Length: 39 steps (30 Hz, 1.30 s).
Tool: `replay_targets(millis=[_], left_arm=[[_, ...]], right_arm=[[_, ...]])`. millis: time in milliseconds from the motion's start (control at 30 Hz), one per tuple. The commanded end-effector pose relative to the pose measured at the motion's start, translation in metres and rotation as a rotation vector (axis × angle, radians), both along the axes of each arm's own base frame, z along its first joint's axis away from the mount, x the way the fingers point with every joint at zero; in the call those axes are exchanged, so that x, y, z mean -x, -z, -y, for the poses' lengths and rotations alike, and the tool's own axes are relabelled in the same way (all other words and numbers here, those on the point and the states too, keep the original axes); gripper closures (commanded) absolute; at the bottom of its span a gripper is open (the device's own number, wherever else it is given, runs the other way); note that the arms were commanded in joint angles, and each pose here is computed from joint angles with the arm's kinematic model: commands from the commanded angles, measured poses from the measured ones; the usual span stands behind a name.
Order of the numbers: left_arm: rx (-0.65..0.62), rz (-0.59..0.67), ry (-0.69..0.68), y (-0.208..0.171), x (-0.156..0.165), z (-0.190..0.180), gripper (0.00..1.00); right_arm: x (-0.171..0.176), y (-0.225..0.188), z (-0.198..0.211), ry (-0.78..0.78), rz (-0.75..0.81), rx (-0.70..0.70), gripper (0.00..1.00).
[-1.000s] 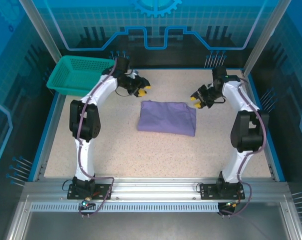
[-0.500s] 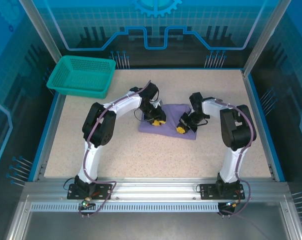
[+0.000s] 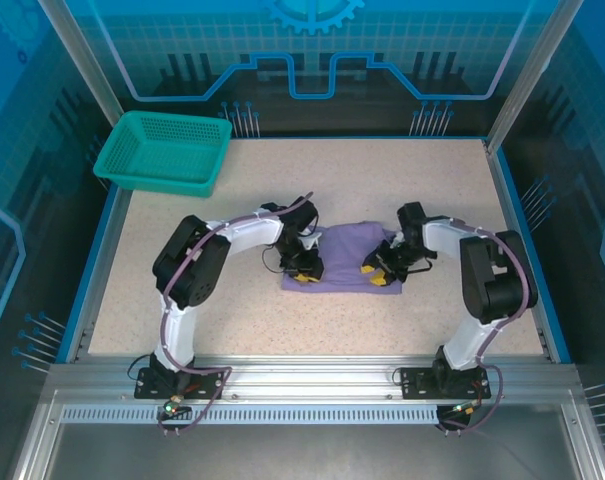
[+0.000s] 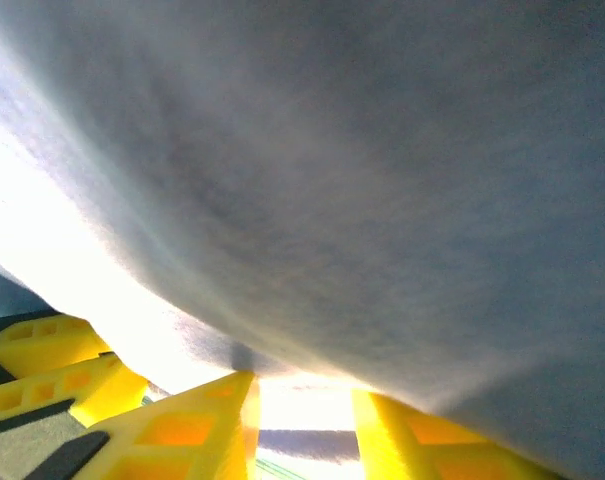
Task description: Fold and stack the t-shirts
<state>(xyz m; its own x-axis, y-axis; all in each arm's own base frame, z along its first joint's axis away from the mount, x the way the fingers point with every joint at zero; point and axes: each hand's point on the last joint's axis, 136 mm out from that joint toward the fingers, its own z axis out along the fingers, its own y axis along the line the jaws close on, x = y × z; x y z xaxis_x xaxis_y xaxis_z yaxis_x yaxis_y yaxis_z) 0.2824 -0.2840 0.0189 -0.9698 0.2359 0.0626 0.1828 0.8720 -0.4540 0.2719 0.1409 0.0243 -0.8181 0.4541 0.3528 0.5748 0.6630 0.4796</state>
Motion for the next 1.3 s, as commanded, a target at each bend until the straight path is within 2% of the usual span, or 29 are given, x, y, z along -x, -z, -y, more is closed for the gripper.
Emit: replay_targets(millis=[0,133,233,300,467,567,667,767,933,1067,1267], left_arm=[[-0.273,-0.049,0.001,0.031,0.031,-0.065,0.72],[-0.335,-0.055,-0.01,0.037,0.043,-0.084,0.71],[-0.317,-0.035,-0.036,0.023,0.037,-0.084,0.69],[-0.28,-0.008,-0.064,0.004,0.025,-0.078,0.6],[-0.098,0.091,-0.163,-0.059,-0.027,-0.048,0.48],[0.038,0.095,-0.222,-0.084,-0.059,-0.031,0.48],[0.109,0.074,-0.277,-0.09,-0.09,-0.026,0.57],[0.128,0.072,-0.324,-0.079,-0.117,-0.027,0.68],[0.056,0.03,-0.379,-0.032,-0.143,-0.039,0.74],[-0.055,0.042,-0.42,-0.002,-0.147,-0.065,0.76],[-0.135,0.021,-0.472,0.019,-0.139,-0.098,0.75]], right_arm=[[0.037,0.025,0.041,0.03,-0.116,0.182,0.6],[0.047,0.021,0.051,0.047,-0.132,0.211,0.56],[0.048,0.01,0.056,0.071,-0.104,0.218,0.52],[0.043,-0.006,0.06,0.099,-0.043,0.235,0.52],[0.001,-0.05,0.048,0.09,0.194,0.216,0.53],[-0.037,-0.08,0.026,-0.013,0.291,0.226,0.58],[-0.063,-0.089,-0.008,-0.122,0.322,0.216,0.63],[-0.084,-0.08,-0.039,-0.19,0.285,0.195,0.68],[-0.108,-0.033,-0.054,-0.207,0.149,0.206,0.76],[-0.107,-0.004,-0.032,-0.171,0.063,0.245,0.79],[-0.11,-0.002,0.006,-0.096,0.072,0.266,0.78]])
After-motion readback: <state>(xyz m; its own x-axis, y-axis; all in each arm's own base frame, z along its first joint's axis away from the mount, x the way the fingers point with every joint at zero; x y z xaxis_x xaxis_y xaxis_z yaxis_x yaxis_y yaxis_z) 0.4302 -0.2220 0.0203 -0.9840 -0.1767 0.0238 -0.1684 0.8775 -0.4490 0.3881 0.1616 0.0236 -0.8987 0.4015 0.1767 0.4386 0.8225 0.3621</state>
